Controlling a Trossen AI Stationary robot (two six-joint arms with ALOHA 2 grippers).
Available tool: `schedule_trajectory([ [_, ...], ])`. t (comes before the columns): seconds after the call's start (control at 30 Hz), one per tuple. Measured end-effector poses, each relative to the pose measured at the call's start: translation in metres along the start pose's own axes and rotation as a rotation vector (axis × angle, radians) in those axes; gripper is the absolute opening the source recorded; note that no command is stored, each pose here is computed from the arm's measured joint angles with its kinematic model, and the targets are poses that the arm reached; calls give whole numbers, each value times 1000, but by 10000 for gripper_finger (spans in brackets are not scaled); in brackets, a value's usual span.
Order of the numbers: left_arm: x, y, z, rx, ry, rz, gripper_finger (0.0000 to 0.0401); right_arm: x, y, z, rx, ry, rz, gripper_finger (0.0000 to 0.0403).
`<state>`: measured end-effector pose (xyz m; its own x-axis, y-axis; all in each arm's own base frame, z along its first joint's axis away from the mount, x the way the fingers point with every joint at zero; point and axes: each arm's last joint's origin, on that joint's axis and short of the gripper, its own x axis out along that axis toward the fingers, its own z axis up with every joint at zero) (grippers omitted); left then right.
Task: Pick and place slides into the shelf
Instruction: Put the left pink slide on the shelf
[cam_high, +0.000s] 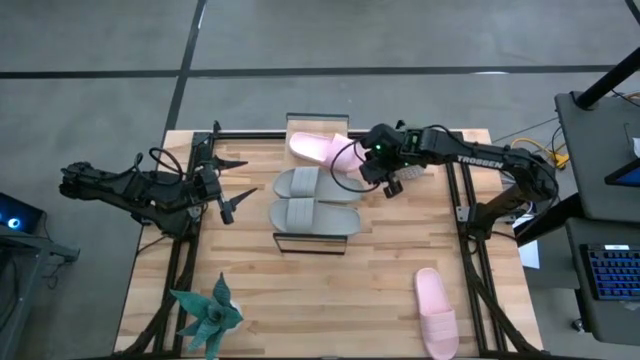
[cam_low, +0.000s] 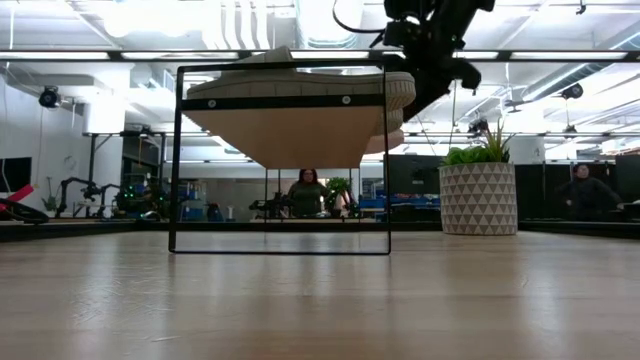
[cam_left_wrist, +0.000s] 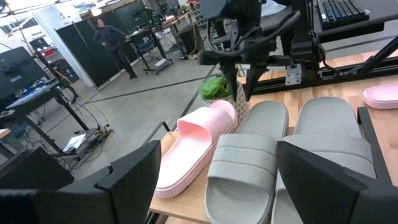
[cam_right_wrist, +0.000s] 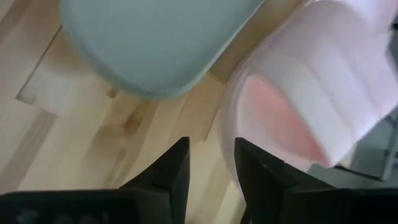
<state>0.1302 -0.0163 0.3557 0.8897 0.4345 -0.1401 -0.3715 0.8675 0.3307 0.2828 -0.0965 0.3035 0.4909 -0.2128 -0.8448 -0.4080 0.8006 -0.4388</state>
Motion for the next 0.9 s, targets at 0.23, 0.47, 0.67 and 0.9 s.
schedule_trajectory([
  [0.23, 0, 0, -1, 5, 6, -1, 299, -19, 11, -10, -1, -81, -62, 99],
  [0.47, 0, 0, -1, 5, 6, -1, 299, -30, 34, -26, -144, -371, -343, 77],
  [0.67, 2, -2, -1, 9, 11, -2, 299, -6, 58, -44, -350, -326, -430, 80],
  [0.9, 8, -8, -2, 34, 35, -7, 299, 7, 61, -47, -336, -346, -486, 143],
])
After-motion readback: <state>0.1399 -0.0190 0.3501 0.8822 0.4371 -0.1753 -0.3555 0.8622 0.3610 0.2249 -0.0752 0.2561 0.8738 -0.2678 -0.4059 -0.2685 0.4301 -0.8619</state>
